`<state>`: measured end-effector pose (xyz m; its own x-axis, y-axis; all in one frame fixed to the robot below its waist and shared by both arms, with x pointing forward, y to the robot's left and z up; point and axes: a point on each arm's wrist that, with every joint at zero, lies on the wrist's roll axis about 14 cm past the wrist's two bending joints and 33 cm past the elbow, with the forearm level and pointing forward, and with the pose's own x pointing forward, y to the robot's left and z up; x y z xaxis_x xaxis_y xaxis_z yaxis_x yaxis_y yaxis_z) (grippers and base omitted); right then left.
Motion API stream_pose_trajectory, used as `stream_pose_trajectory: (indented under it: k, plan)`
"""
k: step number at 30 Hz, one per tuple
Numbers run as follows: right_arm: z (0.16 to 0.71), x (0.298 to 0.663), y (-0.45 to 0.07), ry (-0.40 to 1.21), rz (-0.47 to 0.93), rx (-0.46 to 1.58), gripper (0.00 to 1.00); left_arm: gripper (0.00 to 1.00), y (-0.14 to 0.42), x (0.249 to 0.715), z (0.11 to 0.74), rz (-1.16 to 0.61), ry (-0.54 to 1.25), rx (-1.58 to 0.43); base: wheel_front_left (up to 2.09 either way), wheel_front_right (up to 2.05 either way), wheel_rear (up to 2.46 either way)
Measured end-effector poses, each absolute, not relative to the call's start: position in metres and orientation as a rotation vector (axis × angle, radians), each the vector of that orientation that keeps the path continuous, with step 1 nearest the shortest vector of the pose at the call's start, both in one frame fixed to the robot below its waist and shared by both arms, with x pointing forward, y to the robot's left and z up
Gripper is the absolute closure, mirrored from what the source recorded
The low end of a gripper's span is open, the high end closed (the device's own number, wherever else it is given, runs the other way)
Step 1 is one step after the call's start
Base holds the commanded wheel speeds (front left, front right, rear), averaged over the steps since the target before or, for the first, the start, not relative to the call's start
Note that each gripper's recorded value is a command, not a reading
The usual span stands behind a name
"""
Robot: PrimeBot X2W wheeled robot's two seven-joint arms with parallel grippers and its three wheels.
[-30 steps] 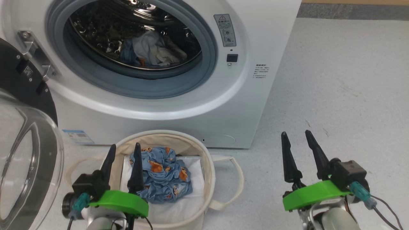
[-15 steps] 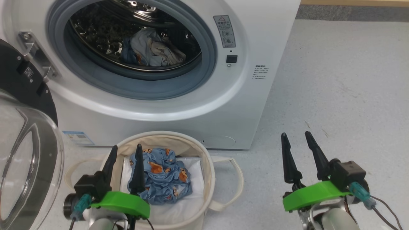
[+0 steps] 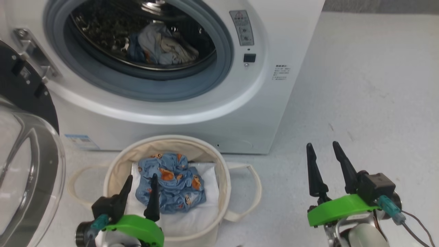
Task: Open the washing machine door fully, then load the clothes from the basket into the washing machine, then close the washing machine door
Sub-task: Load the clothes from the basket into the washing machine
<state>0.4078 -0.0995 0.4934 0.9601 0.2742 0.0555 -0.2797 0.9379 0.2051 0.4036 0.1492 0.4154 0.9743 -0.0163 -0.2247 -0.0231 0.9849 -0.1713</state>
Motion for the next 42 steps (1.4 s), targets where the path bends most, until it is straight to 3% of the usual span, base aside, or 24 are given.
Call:
stream_pose_trajectory:
  k: [12, 18, 25, 42]
  plan:
    - [0.469, 0.449, -0.099, -0.004, 0.285, 0.190, 0.00, 0.00, 0.138, 0.447, 0.338, -0.058, 0.468, -0.085, 0.00, 0.00, 0.00]
    - [0.433, 0.471, -0.098, 0.055, 0.289, 0.149, 0.00, 0.00, 0.133, 0.456, 0.278, -0.118, 0.670, -0.018, 0.00, 0.00, 0.00]
    - [0.399, 0.495, -0.096, 0.093, 0.291, 0.157, 0.00, 0.00, 0.133, 0.481, 0.233, -0.133, 0.781, 0.010, 0.00, 0.00, 0.00]
    - [0.322, 0.499, -0.124, 0.233, 0.215, 0.146, 0.00, 0.00, 0.144, 0.525, 0.150, -0.018, 0.943, 0.017, 0.00, 0.00, 0.00]
